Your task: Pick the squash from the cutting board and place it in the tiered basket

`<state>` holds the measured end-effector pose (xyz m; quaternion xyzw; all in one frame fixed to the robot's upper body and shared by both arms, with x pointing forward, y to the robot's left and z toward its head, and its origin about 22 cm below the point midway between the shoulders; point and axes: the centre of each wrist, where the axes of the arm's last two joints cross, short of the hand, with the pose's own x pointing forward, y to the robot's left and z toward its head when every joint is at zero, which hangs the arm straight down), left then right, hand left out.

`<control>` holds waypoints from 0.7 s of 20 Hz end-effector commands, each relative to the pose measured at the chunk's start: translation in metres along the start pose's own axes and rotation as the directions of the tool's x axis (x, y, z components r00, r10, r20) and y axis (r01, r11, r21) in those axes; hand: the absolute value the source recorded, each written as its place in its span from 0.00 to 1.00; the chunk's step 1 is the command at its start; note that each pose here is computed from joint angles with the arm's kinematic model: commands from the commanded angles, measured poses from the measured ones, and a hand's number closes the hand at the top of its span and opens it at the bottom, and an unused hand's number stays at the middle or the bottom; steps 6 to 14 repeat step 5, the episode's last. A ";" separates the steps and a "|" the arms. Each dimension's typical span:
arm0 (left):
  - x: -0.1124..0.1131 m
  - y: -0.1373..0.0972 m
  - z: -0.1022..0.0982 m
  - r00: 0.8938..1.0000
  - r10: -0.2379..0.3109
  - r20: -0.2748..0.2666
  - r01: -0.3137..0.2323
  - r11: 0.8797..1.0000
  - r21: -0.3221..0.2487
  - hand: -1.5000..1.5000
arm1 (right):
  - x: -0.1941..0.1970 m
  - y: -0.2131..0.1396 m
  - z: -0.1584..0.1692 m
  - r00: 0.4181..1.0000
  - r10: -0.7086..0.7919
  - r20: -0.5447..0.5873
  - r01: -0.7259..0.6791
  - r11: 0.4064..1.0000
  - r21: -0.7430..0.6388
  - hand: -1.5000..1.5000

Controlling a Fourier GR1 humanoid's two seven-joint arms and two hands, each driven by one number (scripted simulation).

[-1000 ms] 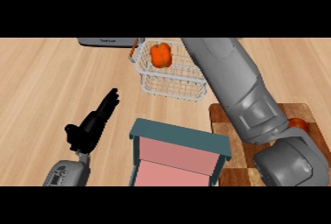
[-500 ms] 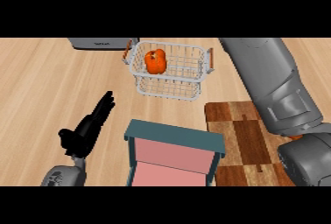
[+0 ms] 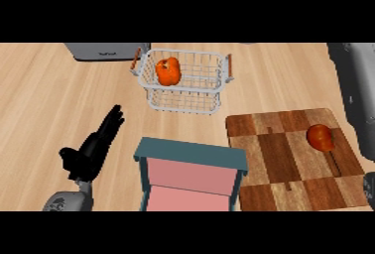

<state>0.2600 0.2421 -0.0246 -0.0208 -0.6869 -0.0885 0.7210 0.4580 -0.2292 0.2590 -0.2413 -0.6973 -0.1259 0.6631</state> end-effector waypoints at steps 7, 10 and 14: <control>0.004 0.014 0.001 1.000 -0.002 -0.004 0.002 1.000 -0.014 0.50 | -0.032 -0.144 -0.011 0.999 0.024 0.032 -0.024 1.000 0.010 0.00; 0.004 0.014 0.001 1.000 -0.002 -0.004 0.002 1.000 -0.014 0.50 | -0.032 -0.144 -0.011 0.999 0.024 0.032 -0.024 1.000 0.010 0.00; 0.004 0.014 0.001 1.000 -0.002 -0.004 0.002 1.000 -0.014 0.50 | -0.032 -0.144 -0.011 0.999 0.024 0.032 -0.024 1.000 0.010 0.00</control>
